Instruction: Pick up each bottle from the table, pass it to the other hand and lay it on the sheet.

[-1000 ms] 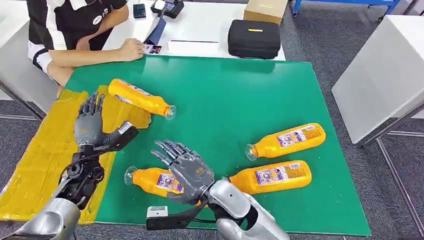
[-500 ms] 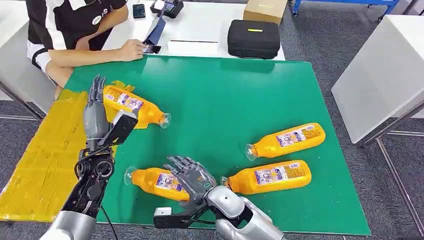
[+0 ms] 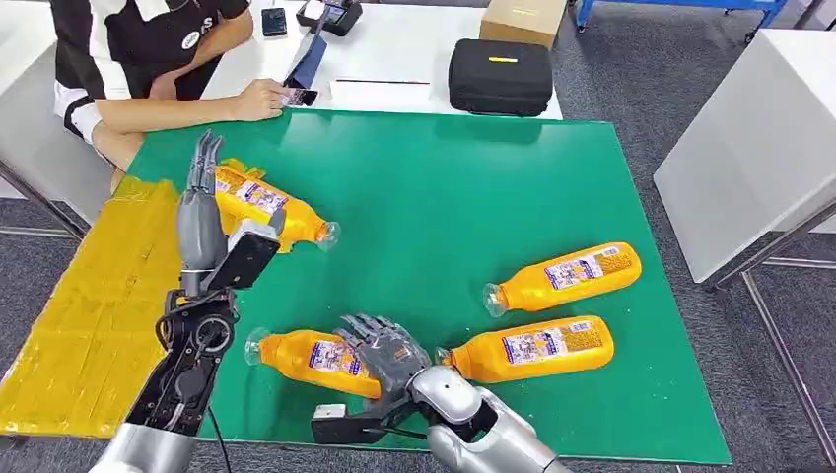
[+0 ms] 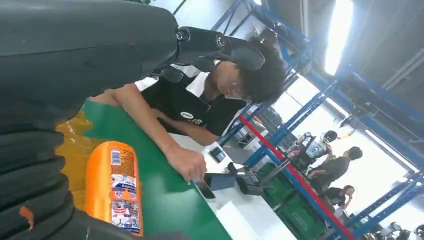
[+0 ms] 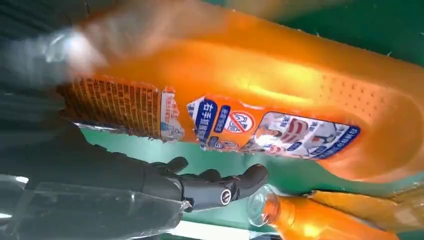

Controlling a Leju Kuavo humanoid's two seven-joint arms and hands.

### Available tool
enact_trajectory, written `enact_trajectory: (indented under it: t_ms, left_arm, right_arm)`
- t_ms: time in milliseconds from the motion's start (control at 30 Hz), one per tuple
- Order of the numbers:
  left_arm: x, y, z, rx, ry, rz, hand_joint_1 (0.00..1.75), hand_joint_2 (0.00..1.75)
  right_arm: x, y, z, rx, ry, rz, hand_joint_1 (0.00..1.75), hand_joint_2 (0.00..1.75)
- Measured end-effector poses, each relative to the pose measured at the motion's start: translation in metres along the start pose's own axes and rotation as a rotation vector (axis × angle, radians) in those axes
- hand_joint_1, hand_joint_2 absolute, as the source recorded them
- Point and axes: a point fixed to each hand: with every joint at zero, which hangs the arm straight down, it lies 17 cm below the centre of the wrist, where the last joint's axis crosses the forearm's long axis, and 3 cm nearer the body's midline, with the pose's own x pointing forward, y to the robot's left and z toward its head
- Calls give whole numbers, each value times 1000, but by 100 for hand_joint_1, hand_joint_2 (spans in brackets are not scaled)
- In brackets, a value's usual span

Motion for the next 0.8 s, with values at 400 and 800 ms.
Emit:
enact_trajectory:
  t_ms: [400, 800]
  left_arm:
    - [77, 15, -10, 55, -150, 157, 0, 175]
    - [131, 22, -9, 65, -263, 235, 0, 175]
  right_arm:
    - [-20, 16, -9, 107, 27, -38, 0, 175]
    - [-38, 40, -8, 223, 81, -94, 175, 175]
